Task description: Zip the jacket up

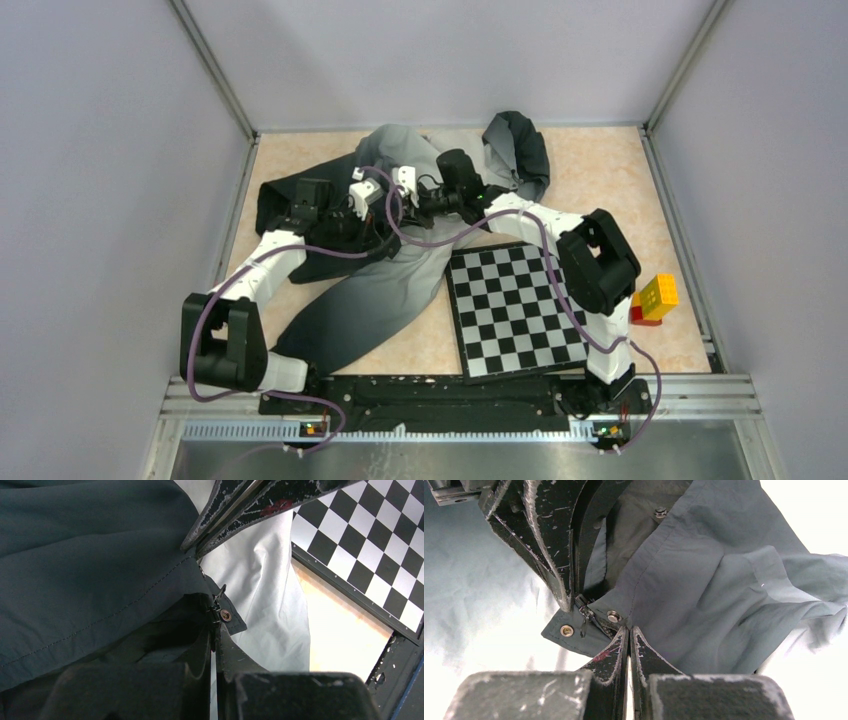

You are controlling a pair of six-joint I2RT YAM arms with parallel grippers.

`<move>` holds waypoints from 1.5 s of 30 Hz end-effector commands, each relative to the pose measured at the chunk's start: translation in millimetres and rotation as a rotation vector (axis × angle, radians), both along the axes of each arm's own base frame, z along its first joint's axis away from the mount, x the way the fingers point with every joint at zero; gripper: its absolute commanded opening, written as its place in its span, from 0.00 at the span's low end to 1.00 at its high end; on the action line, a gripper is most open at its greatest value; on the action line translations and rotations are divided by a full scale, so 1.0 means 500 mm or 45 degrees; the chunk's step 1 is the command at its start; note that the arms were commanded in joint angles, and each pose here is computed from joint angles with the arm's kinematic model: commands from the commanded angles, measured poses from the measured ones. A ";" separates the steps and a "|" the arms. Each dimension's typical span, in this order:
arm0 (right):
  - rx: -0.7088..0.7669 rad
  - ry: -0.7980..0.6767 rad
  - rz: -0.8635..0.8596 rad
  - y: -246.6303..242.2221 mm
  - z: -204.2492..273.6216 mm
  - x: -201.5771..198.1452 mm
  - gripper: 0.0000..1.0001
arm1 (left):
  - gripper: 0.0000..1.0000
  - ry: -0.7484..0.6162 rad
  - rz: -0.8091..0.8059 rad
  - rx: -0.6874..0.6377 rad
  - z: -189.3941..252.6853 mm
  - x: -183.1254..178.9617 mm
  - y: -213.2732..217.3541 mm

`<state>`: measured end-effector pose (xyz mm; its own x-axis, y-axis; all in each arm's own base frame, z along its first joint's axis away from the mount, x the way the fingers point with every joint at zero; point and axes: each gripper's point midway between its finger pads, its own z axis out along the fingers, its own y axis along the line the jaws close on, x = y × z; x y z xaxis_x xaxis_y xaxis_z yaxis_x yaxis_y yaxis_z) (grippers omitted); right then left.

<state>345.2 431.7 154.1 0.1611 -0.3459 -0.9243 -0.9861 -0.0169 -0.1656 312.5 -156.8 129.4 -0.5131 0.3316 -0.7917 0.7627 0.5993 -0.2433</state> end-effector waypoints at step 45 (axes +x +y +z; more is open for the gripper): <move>-0.016 0.107 -0.042 0.076 0.051 0.002 0.00 | 0.00 -0.019 0.147 -0.177 0.056 0.024 0.033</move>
